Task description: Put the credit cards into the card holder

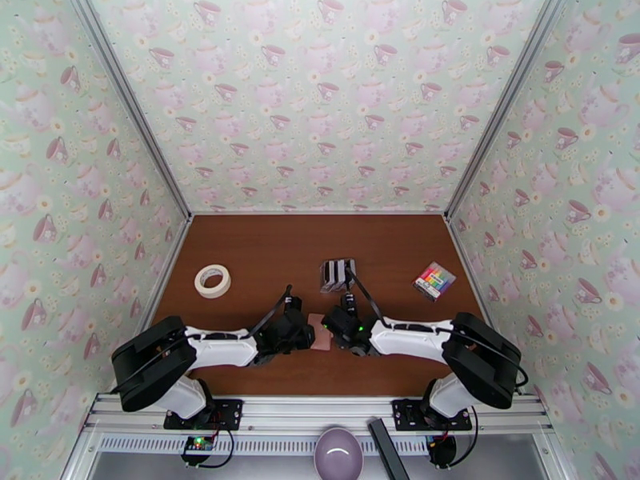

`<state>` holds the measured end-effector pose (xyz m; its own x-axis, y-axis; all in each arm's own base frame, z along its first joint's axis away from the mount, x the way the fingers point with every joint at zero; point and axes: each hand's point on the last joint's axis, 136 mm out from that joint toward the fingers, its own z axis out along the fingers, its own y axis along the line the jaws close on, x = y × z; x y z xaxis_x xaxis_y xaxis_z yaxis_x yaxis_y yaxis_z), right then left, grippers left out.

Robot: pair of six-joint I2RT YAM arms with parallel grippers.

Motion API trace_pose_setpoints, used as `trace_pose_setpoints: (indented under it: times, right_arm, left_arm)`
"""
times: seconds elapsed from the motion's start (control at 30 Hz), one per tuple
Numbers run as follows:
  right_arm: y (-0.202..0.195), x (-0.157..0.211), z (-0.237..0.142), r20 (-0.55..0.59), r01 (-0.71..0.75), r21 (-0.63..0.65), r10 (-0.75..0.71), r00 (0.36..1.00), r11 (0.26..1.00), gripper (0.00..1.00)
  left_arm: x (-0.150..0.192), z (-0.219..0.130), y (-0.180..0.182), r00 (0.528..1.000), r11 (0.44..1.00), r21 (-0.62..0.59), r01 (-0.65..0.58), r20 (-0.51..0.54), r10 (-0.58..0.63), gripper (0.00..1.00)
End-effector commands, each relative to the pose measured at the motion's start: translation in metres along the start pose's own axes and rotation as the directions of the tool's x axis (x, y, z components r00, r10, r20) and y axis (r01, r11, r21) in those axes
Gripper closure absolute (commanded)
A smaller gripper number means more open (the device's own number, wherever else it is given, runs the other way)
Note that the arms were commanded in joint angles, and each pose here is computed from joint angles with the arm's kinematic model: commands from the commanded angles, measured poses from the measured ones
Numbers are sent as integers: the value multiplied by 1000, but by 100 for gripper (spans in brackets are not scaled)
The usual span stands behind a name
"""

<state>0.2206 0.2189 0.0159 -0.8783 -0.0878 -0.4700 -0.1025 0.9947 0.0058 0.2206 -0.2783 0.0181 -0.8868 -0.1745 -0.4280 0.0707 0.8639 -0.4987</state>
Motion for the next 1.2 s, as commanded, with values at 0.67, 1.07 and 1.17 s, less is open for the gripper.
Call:
trace_pose_setpoints:
  times: [0.67,1.07,1.17]
  right_arm:
    - [50,-87,-78,157,124,-152,-99,983,981,39]
    - [97,-60,-56,3,22,-397,-23,1000,918,55]
    - [96,-53,-38,-36,-4,-393,-11,999,920,60]
  left_arm:
    - [3,13,45,995,979,-181,94,-24,-100,75]
    - [-21,8,57,990,963,-228,142,46,-135,75]
    - [-23,7,61,990,962,-235,137,48,-129,75]
